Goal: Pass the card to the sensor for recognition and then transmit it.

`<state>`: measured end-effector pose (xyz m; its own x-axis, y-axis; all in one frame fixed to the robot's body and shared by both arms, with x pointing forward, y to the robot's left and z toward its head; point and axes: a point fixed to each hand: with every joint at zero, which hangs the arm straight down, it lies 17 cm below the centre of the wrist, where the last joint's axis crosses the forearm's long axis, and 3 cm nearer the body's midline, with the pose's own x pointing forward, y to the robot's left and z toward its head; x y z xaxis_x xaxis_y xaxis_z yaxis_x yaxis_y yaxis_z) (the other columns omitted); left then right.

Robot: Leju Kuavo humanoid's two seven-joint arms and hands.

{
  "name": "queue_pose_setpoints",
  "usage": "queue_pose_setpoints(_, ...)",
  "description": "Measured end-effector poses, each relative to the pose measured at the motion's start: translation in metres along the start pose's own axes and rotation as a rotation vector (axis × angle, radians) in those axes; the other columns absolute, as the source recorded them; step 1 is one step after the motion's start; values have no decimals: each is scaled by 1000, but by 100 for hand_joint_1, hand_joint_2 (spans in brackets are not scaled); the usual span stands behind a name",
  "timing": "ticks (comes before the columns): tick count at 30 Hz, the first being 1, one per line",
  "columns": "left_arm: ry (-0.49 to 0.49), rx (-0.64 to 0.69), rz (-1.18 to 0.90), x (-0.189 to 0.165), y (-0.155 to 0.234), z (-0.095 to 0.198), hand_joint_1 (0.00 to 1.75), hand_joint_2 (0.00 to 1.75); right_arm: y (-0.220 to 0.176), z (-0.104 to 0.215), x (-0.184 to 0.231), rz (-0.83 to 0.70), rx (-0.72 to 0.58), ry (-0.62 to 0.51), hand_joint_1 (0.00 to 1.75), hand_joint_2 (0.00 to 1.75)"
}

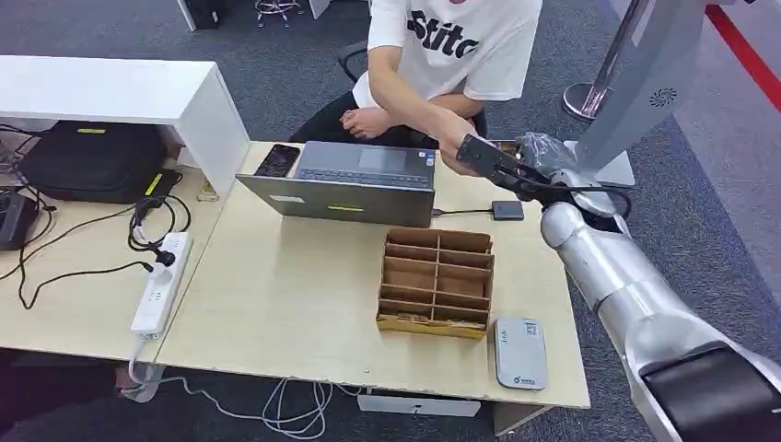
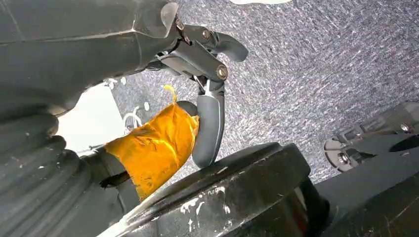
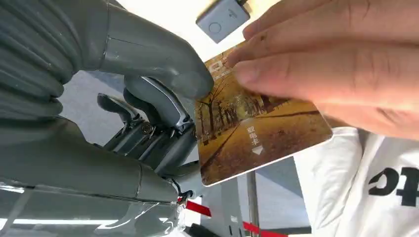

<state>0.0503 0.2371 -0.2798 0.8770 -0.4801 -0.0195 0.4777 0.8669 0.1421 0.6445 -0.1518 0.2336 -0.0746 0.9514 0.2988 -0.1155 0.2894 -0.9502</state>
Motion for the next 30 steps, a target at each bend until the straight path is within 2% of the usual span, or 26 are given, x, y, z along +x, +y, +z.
queue_pose_setpoints(6,1,-1,-1,-1,0,0,0,175,4,0,6,-4,11,-7,175,175)
queue_pose_setpoints(7,1,-1,-1,-1,0,0,0,175,4,0,6,-4,12,-8,30,175)
queue_pose_setpoints(8,1,-1,-1,-1,0,0,0,175,4,0,7,-5,13,-8,0,175)
queue_pose_setpoints(12,1,-1,-1,-1,0,0,0,175,3,0,10,-13,2,-21,0,175)
queue_pose_setpoints(20,-3,-1,-2,0,1,0,0,175,-14,4,31,-18,-109,-149,0,175)
queue_pose_setpoints(25,-11,0,2,0,0,0,0,175,-45,16,24,40,-266,-202,0,175)
queue_pose_setpoints(27,-14,0,16,0,-1,0,0,175,-59,34,18,30,-362,-254,0,175)
queue_pose_setpoints(30,-13,4,51,-2,-2,-1,0,175,-68,81,3,3,-504,-339,0,175)
